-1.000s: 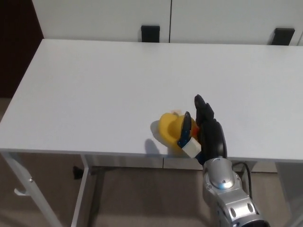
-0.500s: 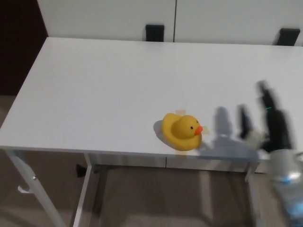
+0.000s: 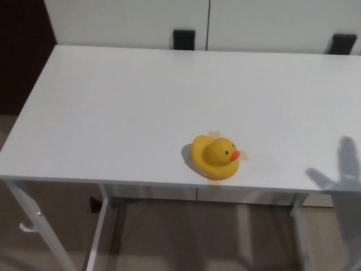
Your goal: The robot uses its right hand to push the yellow duck toy to the center of the white desk.
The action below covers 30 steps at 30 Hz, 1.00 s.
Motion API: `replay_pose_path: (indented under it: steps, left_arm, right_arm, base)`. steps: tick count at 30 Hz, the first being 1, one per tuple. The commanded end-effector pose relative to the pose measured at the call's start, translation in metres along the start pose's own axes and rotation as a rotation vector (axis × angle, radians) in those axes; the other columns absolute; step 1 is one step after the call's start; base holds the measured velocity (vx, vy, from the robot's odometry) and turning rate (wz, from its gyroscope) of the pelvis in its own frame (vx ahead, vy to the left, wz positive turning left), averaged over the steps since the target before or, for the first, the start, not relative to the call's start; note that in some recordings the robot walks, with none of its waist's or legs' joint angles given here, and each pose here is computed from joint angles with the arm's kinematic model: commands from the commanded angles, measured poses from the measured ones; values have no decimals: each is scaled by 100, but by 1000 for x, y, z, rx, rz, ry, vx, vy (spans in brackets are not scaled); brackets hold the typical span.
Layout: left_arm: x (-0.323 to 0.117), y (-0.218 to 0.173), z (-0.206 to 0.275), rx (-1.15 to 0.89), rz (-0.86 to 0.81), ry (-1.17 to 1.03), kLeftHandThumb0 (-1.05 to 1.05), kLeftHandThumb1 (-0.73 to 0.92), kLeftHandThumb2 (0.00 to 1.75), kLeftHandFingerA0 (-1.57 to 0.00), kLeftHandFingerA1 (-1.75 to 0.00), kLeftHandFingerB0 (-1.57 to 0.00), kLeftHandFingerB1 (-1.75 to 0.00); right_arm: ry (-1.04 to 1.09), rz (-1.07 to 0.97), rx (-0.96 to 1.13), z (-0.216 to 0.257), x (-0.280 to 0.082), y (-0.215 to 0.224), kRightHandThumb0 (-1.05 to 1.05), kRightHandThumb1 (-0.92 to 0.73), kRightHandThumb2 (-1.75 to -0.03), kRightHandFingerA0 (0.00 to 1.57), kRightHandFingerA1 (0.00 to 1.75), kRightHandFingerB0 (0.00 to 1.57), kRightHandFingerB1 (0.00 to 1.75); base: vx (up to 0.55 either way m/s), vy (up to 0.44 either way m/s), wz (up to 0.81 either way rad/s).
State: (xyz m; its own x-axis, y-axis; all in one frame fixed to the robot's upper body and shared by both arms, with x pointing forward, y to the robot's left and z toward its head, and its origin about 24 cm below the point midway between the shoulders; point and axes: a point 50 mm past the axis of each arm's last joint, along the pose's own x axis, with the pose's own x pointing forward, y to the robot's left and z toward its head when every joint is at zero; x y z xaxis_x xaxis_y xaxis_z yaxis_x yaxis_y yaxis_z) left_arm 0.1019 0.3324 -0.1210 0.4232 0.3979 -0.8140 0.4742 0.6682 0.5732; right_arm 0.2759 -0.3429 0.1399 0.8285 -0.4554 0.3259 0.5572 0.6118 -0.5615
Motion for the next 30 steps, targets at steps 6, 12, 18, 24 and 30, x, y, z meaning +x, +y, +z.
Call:
replay_pose_path:
  steps: [6,12,18,24,30]
  left_arm:
    - [-1,6,-6,8,16,-10,-17,69,74,-85,-83,-82,-77]
    - [-2,8,-8,6,21,-16,-16,67,80,-91,-88,-90,-82]
    - [-2,12,-9,11,24,-15,-16,60,84,-96,-98,-94,-81]
    - [-3,18,-14,1,50,-8,-21,71,70,-90,-87,-90,-77]
    - [-3,19,-15,-4,64,-6,-19,69,63,-86,-78,-85,-62]
  right_arm:
    - [261,-9,-16,-88,-57,-125,-31,-42,-96,38,73,9,58]
    - [511,-87,-89,-149,-128,-159,-5,-20,-130,77,73,34,68]
    - [753,130,-206,-181,-209,-167,11,-16,-128,114,57,83,56]
    - [965,242,-159,-200,-246,-152,-4,-29,-105,115,57,87,56]
    - [997,277,-153,-203,-251,-153,-9,-25,-107,118,58,93,59]
  base:
    - [0,0,5]
    - [0,0,0]
    - [0,0,0]
    - [0,0,0]
    - [0,0,0]
